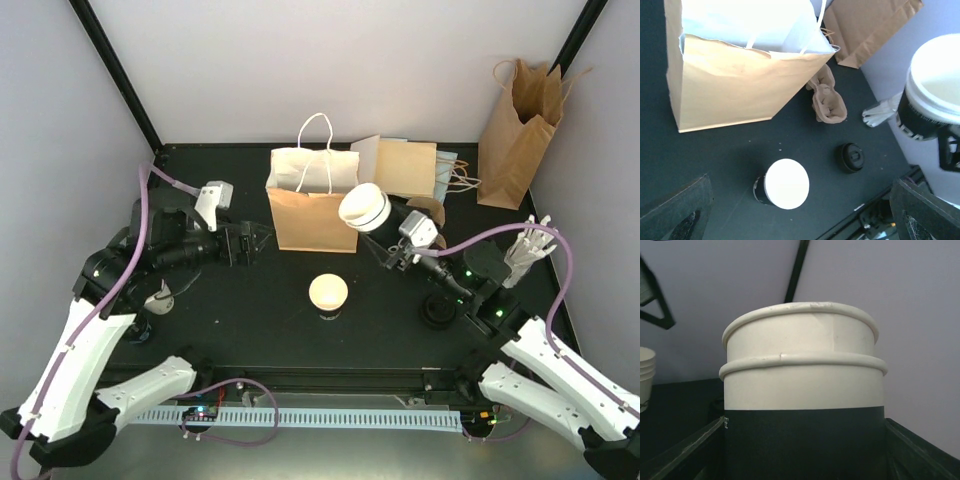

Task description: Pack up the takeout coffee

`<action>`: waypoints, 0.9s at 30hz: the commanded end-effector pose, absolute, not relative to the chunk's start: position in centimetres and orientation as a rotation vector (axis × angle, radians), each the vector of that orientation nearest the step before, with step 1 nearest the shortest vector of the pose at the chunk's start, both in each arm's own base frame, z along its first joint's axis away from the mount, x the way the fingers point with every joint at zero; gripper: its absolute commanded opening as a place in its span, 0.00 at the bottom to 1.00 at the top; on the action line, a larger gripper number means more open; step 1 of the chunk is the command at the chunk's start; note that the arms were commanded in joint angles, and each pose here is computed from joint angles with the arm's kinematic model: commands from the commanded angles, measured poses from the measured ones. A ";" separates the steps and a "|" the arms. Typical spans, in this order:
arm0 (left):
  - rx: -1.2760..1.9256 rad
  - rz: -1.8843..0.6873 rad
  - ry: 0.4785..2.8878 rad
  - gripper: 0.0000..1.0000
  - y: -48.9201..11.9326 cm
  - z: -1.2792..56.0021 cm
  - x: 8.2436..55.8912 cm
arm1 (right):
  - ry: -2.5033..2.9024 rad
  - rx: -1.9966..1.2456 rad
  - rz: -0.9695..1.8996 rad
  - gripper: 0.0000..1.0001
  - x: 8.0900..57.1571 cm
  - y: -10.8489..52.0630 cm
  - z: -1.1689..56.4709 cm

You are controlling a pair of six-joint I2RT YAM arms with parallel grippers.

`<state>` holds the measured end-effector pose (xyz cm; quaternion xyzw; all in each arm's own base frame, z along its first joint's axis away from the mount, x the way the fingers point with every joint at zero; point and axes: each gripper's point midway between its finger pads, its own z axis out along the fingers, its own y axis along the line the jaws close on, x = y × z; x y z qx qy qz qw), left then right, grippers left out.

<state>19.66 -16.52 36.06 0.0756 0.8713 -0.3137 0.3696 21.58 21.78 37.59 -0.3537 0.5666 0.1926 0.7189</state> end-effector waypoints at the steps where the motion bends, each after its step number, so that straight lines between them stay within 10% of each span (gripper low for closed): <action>1: 0.267 -1.086 2.203 0.99 -18.2 37.0 19.1 | 1.151 -0.913 0.547 0.79 19.3 24.5 37.9; 27: 0.295 -1.466 2.166 0.74 -20.5 34.2 18.2 | 1.086 -1.207 0.608 0.80 16.5 32.3 36.0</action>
